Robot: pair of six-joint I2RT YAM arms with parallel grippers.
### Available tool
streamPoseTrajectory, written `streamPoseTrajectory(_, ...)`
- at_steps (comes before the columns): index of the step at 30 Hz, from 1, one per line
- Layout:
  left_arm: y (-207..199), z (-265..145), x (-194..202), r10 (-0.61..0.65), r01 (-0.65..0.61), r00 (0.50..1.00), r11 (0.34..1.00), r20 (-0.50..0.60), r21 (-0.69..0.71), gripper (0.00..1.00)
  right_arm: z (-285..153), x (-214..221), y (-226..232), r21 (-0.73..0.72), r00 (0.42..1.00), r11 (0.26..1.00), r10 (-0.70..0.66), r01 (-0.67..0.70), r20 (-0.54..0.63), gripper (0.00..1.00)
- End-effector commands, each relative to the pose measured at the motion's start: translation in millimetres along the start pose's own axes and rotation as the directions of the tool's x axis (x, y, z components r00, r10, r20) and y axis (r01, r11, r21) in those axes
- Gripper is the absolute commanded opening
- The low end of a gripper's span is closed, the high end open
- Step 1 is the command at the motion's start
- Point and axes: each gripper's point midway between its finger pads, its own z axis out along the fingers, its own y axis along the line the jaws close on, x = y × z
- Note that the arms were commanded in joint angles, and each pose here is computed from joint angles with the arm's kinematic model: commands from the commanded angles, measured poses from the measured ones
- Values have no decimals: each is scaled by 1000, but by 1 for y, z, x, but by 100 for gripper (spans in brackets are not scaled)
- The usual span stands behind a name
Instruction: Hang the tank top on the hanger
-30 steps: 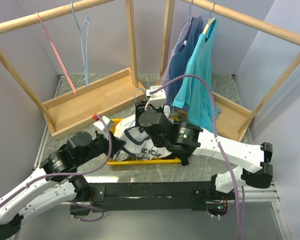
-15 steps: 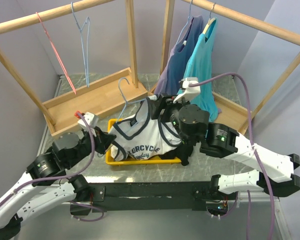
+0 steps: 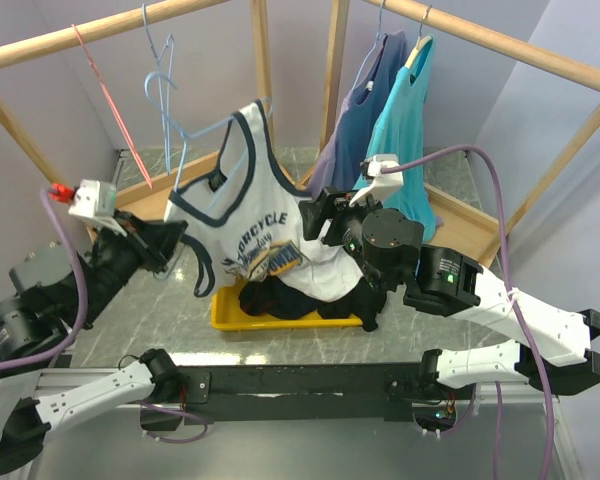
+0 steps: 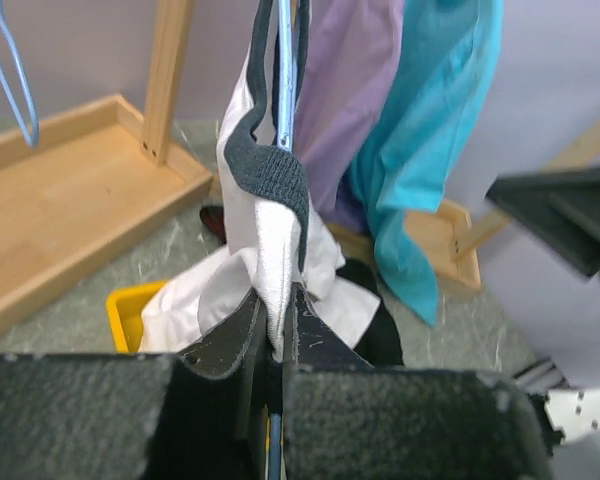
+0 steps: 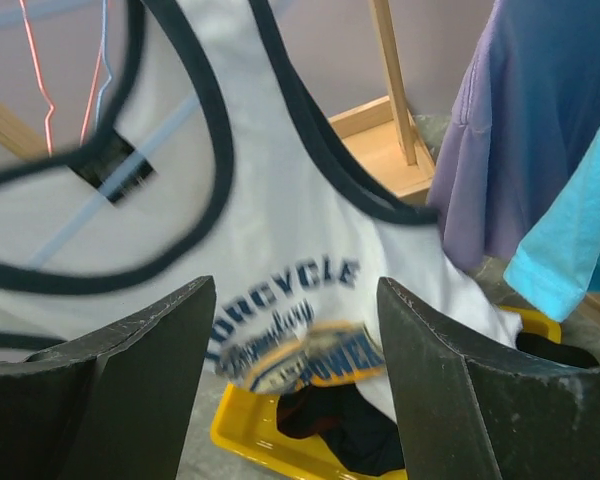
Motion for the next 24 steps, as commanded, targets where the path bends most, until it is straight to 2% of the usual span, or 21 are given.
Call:
streamPoseTrajectory(1, -10, 23, -39, 10, -6, 998, 998, 69, -63, 1, -2, -13, 1, -4, 1000, 1000, 4, -4, 16, 73)
streamPoseTrajectory(6, -25, 49, -66, 8, 3, 994, 995, 111, -102, 1, -3, -18, 0, -4, 1000, 1000, 2, -2, 23, 74)
streamPoseTrajectory(10, -22, 90, -58, 33, -22, 999, 970, 40, -243, 1, -4, -21, -4, 4, 1000, 1000, 6, -6, 24, 74)
streamPoseTrajectory(12, -21, 99, -62, 35, -21, 998, 964, 47, -264, 1, -6, -20, -7, 5, 1000, 1000, 8, -8, 23, 74)
streamPoseTrajectory(18, 8, 123, -59, 24, -15, 999, 942, 24, -335, 1, -7, -21, -12, 6, 1000, 1000, 8, -8, 17, 74)
streamPoseTrajectory(24, 38, 122, -69, 48, -27, 998, 905, 40, -424, 1, -5, -19, -12, 0, 1000, 1000, 8, -8, 12, 74)
